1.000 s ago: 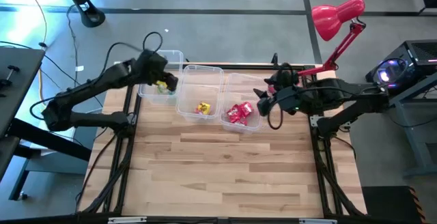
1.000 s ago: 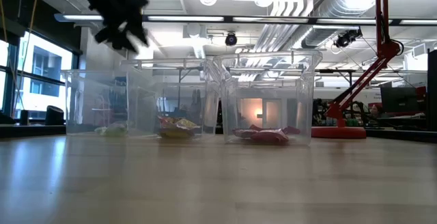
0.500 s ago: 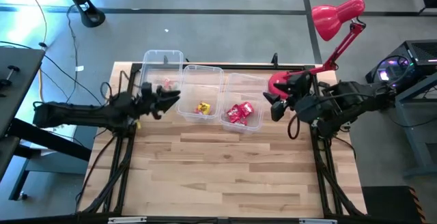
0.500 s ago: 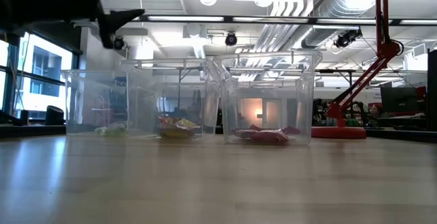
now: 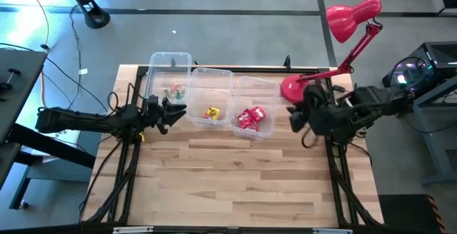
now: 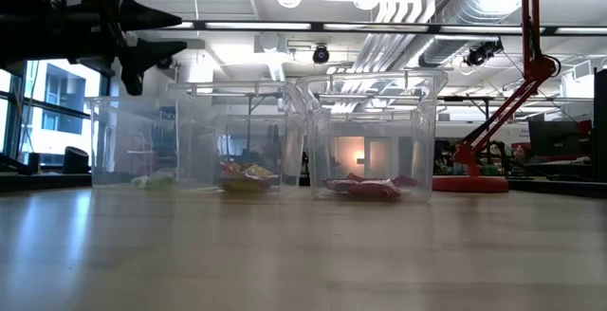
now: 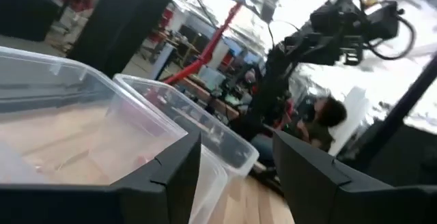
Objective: Sort candy
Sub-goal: Return to Home Position
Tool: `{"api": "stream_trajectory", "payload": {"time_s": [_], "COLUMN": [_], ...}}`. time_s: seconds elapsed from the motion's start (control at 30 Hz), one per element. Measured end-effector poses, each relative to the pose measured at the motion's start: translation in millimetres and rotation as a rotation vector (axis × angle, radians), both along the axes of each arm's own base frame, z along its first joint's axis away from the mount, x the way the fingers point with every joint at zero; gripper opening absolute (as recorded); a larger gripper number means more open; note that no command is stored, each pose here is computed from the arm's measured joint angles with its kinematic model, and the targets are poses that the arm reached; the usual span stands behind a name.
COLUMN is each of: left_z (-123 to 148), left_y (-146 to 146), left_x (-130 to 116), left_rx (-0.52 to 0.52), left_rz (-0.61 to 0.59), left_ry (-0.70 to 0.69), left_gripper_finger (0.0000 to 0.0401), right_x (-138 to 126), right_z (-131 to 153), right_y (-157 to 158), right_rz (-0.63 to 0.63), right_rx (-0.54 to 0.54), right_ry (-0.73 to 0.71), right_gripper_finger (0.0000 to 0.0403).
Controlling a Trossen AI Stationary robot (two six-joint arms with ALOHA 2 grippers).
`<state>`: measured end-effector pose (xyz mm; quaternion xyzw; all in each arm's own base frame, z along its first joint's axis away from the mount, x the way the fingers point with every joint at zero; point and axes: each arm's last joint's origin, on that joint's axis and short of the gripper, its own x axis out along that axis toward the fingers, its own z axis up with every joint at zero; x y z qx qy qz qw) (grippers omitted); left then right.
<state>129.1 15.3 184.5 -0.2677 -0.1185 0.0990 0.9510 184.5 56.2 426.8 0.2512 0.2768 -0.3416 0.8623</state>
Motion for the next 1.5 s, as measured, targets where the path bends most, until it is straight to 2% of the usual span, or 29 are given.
{"api": "stream_trajectory", "payload": {"time_s": [0.13, 0.2, 0.33, 0.47, 0.77, 1.03, 1.2, 1.3, 1.4, 1.5], "left_z": [-0.6, -0.5, -0.1, 0.2, -0.8, -1.1, -1.1, -1.1, -1.1, -1.1], "left_y": [-1.2, -1.0, -0.3, 0.3, 0.4, 0.4, 0.4, 0.4, 0.4, 0.4], "left_x": [0.4, 0.3, 0.1, -0.1, 0.3, 0.4, 0.4, 0.4, 0.4, 0.4], "left_rx": [0.068, 0.088, 0.102, 0.093, 0.092, 0.091, 0.091, 0.091, 0.09, 0.09], "left_rz": [-0.03, -0.021, 0.008, 0.026, 0.029, 0.029, 0.029, 0.029, 0.029, 0.029], "left_ry": [0.022, 0.026, 0.028, 0.024, 0.034, 0.037, 0.037, 0.037, 0.037, 0.037], "left_gripper_finger": [0.0163, 0.0161, 0.0161, 0.0162, 0.0163, 0.0163, 0.0163, 0.0163, 0.0163, 0.0163], "right_x": [-19.2, -27.5, -45.0, -44.6, -37.7, -63.9, -70.5, -71.4, -71.9, -71.3], "right_z": [-7.4, -12.4, -50.8, -96.2, -143.7, -191.1, -214.4, -230.3, -243.8, -250.5], "right_y": [16.5, 24.9, 29.2, 25.5, -18.7, -42.5, -43.4, -43.5, -42.1, -40.6], "right_rz": [-0.017, -0.011, -0.066, -0.061, 0.28, 0.381, 0.417, 0.414, 0.463, 0.536], "right_rx": [0.038, 0.008, 0.028, 0.065, -0.043, -0.117, -0.192, -0.205, -0.211, -0.237], "right_ry": [0.058, -0.022, -0.139, -0.266, -0.533, -0.574, -0.676, -0.756, -0.812, -0.749], "right_gripper_finger": [0.0036, 0.0014, 0.0008, 0.0004, 0.0, 0.0, 0.0, 0.0, 0.0, 0.0]}}
